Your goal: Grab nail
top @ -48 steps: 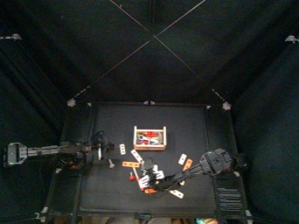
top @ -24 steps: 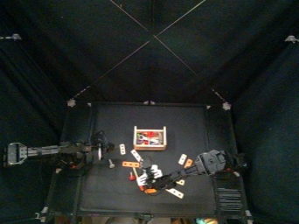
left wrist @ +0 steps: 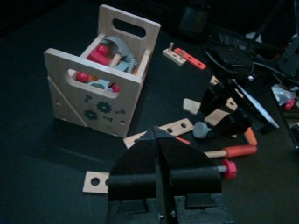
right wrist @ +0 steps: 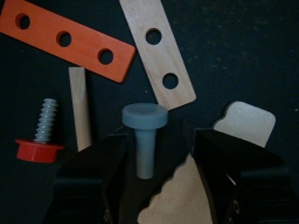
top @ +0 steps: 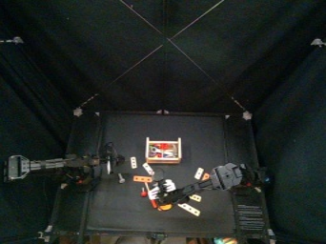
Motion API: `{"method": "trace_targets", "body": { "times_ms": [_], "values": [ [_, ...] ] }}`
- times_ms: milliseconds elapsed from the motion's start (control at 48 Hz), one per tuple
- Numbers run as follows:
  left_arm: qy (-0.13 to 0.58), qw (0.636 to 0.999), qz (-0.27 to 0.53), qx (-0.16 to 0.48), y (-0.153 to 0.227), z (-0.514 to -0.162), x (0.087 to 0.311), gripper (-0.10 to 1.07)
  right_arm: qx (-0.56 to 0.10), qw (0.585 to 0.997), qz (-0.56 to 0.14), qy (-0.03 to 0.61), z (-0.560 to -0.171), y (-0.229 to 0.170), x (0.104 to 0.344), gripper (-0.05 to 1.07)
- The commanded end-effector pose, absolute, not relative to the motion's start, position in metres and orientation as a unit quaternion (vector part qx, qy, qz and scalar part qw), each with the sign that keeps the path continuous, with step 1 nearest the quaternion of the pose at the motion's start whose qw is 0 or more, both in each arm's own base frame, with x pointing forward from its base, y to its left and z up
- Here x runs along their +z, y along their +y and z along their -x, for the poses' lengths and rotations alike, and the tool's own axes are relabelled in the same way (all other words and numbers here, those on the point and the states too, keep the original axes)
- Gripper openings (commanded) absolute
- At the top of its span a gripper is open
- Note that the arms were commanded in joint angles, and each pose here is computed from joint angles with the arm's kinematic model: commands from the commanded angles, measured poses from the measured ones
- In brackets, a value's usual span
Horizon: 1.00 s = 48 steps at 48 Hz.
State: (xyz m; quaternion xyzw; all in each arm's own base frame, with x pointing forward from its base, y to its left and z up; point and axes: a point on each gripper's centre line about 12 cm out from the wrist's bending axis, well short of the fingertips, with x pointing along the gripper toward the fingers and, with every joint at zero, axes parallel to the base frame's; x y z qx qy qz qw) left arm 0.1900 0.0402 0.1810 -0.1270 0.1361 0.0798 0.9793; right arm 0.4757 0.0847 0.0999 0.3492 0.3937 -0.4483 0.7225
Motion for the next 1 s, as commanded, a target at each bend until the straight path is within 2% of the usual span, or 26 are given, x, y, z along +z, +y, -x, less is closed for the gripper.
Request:
{"method": "trace_targets", "body": {
  "times_ms": [0,83,250,396,562,812,979],
  "values": [
    [0.128,0.981,0.126,0.077,0.04,-0.193,0.186,0.29,-0.445,0.725,-0.361,0.382,-0.48,0.08,0.113,0.8],
    [0.129,0.981,0.126,0.078,0.041,-0.193,0.186,0.29,-0.446,0.725,-0.358,0.383,-0.478,0.08,0.112,0.73],
    [0.13,0.98,0.125,0.078,0.041,-0.193,0.186,0.29,-0.452,0.722,-0.354,0.387,-0.474,0.078,0.107,0.52],
    [0.13,0.98,0.126,0.079,0.041,-0.193,0.186,0.29,-0.451,0.727,-0.354,0.378,-0.471,0.075,0.123,0.4],
    [0.13,0.98,0.126,0.079,0.041,-0.193,0.186,0.29,-0.45,0.739,-0.349,0.361,-0.468,0.073,0.148,0.39],
    [0.13,0.98,0.128,0.079,0.041,-0.193,0.186,0.29,-0.453,0.744,-0.338,0.357,-0.464,0.07,0.151,0.39],
    [0.13,0.979,0.132,0.082,0.041,-0.192,0.185,0.29,-0.446,0.76,-0.329,0.338,-0.463,0.064,0.169,0.39]
  ]
}}
